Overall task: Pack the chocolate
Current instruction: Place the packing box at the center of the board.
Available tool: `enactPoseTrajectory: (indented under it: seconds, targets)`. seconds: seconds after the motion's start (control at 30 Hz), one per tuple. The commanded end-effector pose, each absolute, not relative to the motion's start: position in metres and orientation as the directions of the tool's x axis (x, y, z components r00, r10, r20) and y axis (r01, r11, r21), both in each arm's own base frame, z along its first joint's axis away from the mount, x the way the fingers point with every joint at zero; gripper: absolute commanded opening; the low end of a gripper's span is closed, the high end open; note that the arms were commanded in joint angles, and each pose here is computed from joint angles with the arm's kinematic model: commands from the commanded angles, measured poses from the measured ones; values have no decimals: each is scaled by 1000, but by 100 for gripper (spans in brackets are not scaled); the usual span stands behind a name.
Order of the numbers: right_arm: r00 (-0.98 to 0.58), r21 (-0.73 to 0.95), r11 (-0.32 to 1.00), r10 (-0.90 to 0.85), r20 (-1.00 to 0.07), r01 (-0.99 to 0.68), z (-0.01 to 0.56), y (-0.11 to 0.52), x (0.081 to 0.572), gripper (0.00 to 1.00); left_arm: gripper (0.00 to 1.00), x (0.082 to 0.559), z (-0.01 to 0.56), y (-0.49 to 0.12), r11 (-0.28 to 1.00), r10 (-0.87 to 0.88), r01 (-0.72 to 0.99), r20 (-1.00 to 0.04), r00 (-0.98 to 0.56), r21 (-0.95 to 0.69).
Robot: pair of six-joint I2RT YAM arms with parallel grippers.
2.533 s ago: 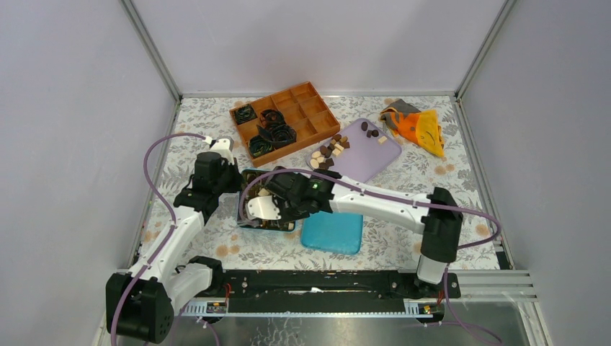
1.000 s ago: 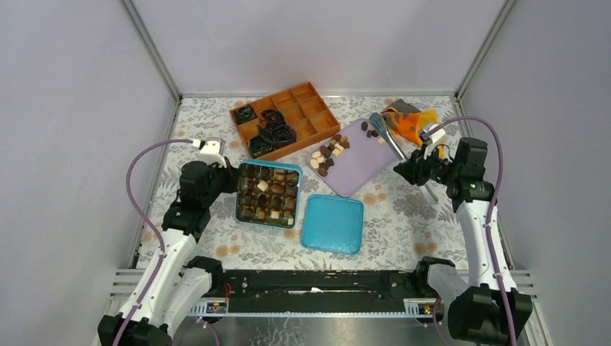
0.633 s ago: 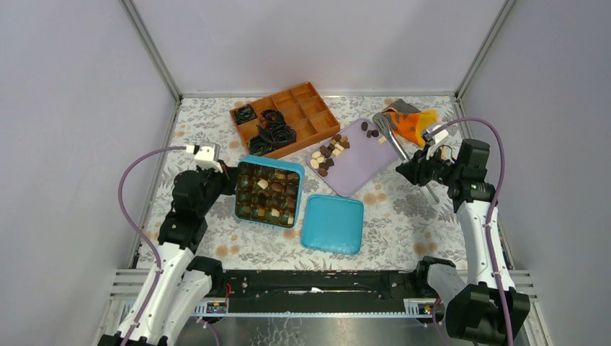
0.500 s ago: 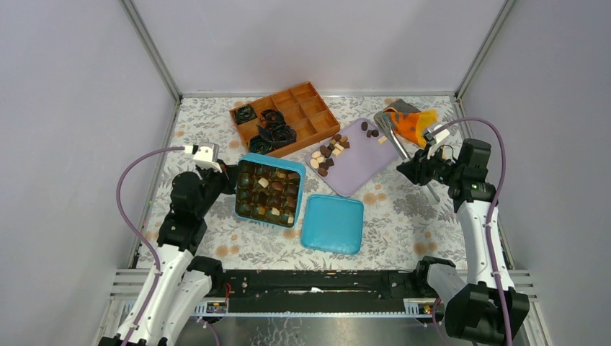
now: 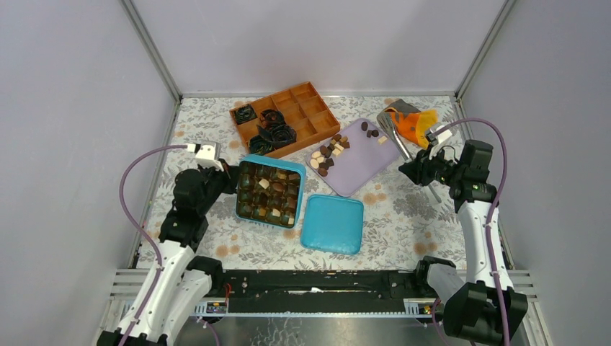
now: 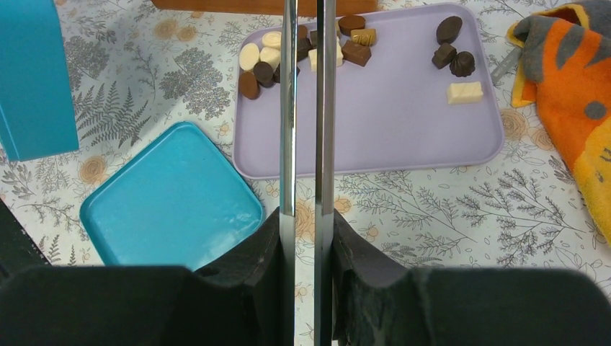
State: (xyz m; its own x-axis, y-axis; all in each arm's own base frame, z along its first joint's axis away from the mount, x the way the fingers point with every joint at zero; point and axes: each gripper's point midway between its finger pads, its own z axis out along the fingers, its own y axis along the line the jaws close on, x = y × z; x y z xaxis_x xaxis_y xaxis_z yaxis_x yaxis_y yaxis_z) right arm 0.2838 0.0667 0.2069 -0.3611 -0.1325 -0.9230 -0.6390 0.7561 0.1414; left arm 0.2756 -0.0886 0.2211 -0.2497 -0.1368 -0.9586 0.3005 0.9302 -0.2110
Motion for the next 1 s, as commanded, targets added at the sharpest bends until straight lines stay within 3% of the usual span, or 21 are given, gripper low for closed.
enactPoseTrajectory:
  seconds: [0.0,0.4,0.97]
  targets:
    - [-294,96,746,-137,-946,-658,221,66,289,20,0,289,258,-91,922,-212,289,-960,-184,-259]
    - [-352,91,824,-137,-926,-559,203,38,301,20,0,298,177,-92,939,-199,118,-789,-581,-324]
    - [-360,95,824,-137,-923,-558,201,35,301,21,2,320,120,-87,959,-157,37,-636,-756,-280]
